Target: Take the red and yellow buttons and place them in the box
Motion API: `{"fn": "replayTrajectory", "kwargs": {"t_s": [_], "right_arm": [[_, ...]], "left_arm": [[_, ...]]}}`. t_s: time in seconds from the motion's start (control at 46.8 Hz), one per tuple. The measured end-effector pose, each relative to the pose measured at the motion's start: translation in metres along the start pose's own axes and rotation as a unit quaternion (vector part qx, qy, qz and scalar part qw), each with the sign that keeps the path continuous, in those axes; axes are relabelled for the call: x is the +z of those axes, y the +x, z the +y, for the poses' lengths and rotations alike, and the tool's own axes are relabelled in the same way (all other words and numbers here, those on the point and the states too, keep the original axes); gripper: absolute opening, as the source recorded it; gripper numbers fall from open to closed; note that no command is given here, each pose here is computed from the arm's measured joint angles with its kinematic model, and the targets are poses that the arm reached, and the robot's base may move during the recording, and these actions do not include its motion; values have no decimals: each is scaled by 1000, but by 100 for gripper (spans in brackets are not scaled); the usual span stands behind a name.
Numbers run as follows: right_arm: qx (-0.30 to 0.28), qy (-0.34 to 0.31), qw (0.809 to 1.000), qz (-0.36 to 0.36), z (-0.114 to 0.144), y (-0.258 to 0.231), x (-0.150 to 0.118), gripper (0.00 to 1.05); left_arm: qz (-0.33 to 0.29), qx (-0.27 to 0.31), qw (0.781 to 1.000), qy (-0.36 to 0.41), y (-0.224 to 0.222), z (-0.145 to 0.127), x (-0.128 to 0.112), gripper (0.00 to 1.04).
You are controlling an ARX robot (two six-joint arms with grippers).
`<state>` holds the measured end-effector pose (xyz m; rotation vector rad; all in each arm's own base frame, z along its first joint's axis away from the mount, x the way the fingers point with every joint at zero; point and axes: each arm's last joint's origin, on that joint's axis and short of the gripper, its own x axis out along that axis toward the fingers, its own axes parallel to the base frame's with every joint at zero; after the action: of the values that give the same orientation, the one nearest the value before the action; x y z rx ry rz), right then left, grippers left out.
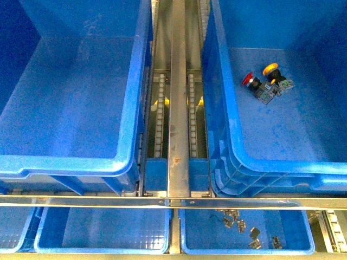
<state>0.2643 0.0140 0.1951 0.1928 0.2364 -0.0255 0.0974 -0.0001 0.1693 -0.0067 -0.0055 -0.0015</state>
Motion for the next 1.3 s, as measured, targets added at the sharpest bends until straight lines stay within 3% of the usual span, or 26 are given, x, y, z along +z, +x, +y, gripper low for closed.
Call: {"fn": "replayTrajectory", "kwargs": {"t_s": [0.171, 0.534, 0.961, 1.302], "right_arm": [[21, -69, 992, -101, -7, -26, -14, 60], [12, -91, 990, -111, -21, -66, -31, 3], [12, -93, 990, -107, -25, -95, -55, 4], [13, -93, 989, -118, -25, -112, -52, 4]], "left_arm": [[0, 0, 1000, 0, 0, 0, 0, 97], [0, 0, 1000, 0, 0, 0, 0, 97], [0, 0, 1000, 0, 0, 0, 0, 97], [0, 0, 1000, 0, 0, 0, 0, 97]]}}
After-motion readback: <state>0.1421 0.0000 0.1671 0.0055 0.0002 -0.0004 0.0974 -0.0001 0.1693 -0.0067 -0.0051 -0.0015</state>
